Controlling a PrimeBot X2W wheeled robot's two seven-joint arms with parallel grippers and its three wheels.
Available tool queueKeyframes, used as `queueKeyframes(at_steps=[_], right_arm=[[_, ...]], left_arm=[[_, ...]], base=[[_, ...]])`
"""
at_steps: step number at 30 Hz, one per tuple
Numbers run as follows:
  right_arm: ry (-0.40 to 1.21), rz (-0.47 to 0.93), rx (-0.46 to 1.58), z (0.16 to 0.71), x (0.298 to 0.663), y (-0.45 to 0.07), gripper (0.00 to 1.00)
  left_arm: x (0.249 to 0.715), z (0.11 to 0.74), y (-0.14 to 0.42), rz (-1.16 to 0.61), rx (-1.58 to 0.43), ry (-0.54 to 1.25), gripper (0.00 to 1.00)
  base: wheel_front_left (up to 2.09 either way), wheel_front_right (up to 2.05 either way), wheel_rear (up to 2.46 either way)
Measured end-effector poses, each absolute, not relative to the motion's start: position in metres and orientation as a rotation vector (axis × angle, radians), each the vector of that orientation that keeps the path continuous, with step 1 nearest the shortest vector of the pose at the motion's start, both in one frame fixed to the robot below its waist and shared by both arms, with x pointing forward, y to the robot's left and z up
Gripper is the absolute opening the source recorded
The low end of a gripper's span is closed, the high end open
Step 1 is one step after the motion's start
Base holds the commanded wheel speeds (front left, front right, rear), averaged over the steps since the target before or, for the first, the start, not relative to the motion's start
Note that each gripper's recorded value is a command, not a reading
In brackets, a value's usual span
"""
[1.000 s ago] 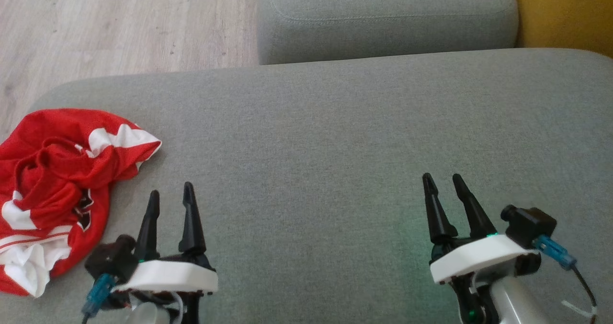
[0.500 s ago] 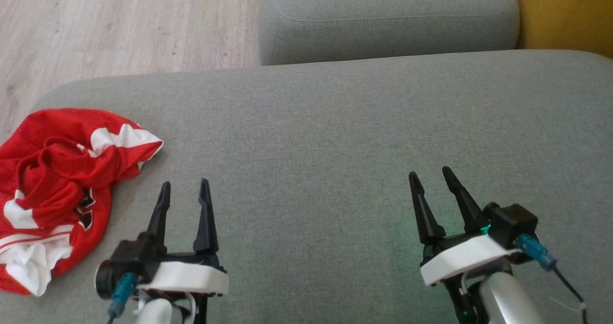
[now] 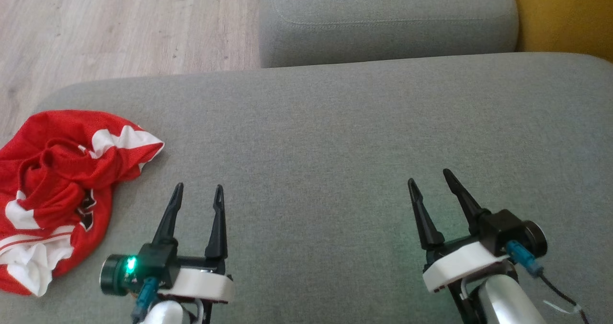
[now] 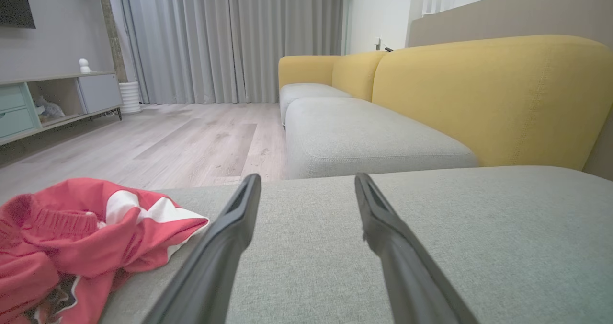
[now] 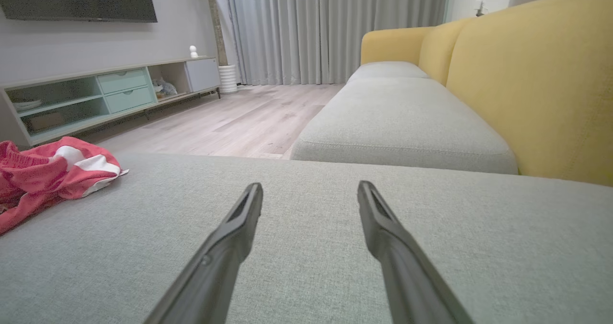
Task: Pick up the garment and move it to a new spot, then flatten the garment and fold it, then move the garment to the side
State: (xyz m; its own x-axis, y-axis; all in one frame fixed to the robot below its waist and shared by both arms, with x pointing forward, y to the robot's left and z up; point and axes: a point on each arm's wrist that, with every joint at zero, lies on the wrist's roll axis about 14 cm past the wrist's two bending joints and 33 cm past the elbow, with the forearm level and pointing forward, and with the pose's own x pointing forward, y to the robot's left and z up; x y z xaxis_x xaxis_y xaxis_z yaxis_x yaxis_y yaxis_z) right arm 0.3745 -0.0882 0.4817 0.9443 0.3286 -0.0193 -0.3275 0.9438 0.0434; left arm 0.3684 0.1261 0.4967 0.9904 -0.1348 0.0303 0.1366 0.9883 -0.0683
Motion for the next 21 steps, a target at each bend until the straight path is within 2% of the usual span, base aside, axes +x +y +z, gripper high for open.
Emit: queueKeyframes(at_steps=[21], right_arm=[[0.010, 0.372, -0.015, 0.4825, 0.3773, -0.0789, 1.00]], left_arm=[[0.3711, 0.4972, 0.1265, -0.149, -0.013, -0.038, 1.00]], base=[[0.00, 0.00, 0.00]])
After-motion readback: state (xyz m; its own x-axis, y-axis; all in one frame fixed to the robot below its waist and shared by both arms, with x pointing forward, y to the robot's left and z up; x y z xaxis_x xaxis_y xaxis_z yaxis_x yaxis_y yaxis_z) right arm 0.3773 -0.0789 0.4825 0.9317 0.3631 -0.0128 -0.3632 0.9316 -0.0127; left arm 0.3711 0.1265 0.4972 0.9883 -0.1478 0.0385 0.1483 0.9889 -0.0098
